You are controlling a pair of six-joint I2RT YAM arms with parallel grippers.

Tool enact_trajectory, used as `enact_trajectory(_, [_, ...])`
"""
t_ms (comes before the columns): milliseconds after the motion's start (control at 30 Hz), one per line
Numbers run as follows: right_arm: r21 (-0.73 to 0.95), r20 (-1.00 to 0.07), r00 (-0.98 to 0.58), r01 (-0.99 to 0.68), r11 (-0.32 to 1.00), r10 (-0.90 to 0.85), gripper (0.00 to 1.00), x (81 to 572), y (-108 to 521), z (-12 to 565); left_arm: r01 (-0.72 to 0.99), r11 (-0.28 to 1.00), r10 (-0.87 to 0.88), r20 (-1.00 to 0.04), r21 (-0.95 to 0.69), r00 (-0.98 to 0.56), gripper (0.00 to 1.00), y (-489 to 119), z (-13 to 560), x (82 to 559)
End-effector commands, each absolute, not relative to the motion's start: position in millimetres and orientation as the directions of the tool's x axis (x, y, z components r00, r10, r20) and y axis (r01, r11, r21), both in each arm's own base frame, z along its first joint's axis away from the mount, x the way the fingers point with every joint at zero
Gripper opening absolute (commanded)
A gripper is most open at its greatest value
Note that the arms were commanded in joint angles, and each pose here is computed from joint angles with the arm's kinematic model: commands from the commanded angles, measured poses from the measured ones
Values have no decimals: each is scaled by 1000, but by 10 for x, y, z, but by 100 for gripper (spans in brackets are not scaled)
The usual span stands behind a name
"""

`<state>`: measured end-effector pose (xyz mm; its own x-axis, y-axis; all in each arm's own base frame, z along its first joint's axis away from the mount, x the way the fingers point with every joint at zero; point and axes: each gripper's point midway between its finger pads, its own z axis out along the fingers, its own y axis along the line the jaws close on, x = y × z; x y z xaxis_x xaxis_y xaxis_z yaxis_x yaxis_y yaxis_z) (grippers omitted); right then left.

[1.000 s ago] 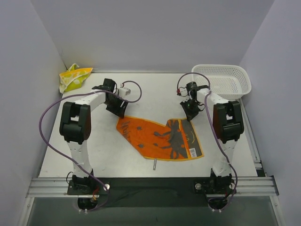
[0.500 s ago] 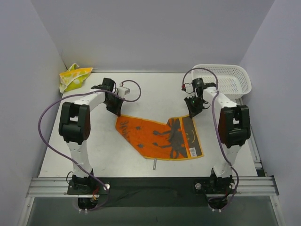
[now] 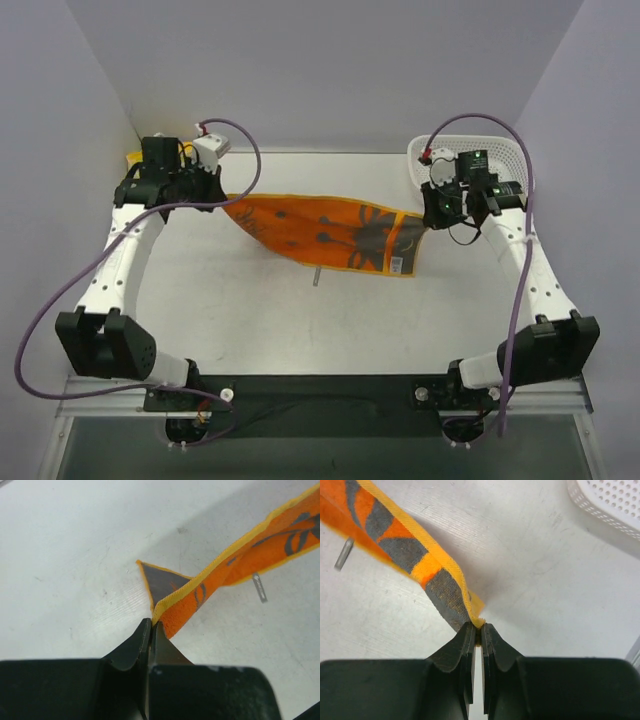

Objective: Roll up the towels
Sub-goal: Flatten the towel

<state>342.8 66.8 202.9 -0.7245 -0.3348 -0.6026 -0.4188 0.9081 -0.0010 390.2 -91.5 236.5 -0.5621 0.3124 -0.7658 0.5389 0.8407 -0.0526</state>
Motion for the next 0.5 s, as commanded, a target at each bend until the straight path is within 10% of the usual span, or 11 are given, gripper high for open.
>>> enact_trajectory(0, [-1,-621,-701,-447,895,-351,0,2959,620,2201,516,853,246,-811,-79,-531,0,-776,2658,3505])
enact_trajectory(467, [50,-698,-643,-484,874,-316,0,2115,596,2253,305,952,140,-887,-1,-441,0,-270,2779,2509])
